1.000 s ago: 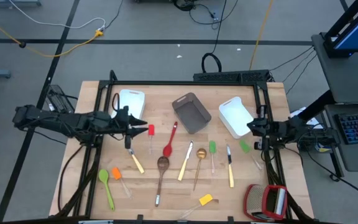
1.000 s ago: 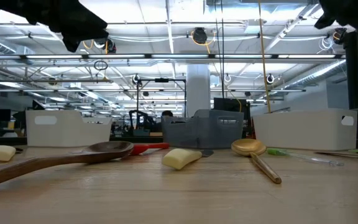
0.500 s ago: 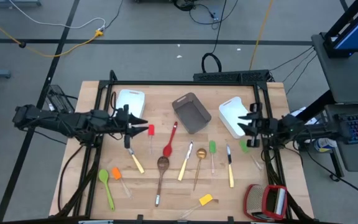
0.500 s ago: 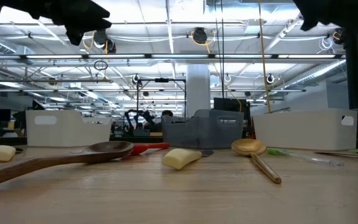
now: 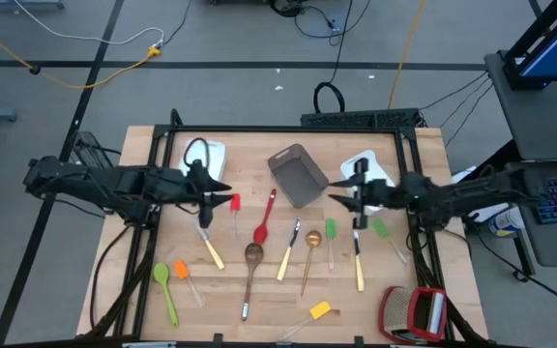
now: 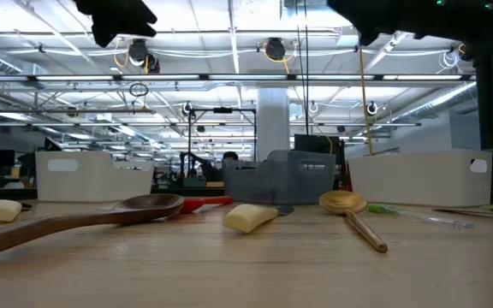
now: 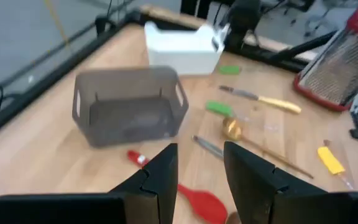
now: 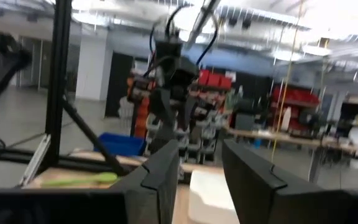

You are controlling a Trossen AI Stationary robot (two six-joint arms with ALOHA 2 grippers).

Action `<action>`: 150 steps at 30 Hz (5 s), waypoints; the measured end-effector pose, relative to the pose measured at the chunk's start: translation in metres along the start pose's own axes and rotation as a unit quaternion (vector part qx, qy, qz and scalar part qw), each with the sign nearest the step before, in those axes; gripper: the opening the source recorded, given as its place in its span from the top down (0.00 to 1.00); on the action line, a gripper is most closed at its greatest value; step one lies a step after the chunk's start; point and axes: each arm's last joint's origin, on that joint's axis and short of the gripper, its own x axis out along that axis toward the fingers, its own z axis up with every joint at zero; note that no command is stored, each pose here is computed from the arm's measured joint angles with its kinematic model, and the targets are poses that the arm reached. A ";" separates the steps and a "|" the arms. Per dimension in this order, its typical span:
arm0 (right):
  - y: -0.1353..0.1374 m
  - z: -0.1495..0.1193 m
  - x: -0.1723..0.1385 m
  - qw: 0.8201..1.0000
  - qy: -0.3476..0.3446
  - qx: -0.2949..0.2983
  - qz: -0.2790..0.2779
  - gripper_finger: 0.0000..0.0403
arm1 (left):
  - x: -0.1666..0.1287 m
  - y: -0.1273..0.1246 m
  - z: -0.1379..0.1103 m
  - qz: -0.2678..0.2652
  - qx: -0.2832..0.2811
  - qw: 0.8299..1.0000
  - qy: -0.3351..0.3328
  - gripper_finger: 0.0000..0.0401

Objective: Pick & Place Kitchen Items
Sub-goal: Put the red spatula into the left white bin

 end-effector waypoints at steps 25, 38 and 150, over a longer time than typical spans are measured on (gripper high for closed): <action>0.007 -0.040 0.037 0.996 0.065 -0.052 0.012 0.50 | 0.097 -0.012 -0.075 0.205 -0.225 0.928 0.216 0.67; 0.007 -0.040 0.037 0.997 0.065 -0.050 0.012 0.52 | 0.139 0.007 -0.105 0.327 -0.289 0.876 0.207 0.67; 0.007 -0.042 0.036 0.996 0.077 -0.046 0.014 0.58 | 0.098 0.162 -0.053 0.403 -0.072 0.866 0.287 0.91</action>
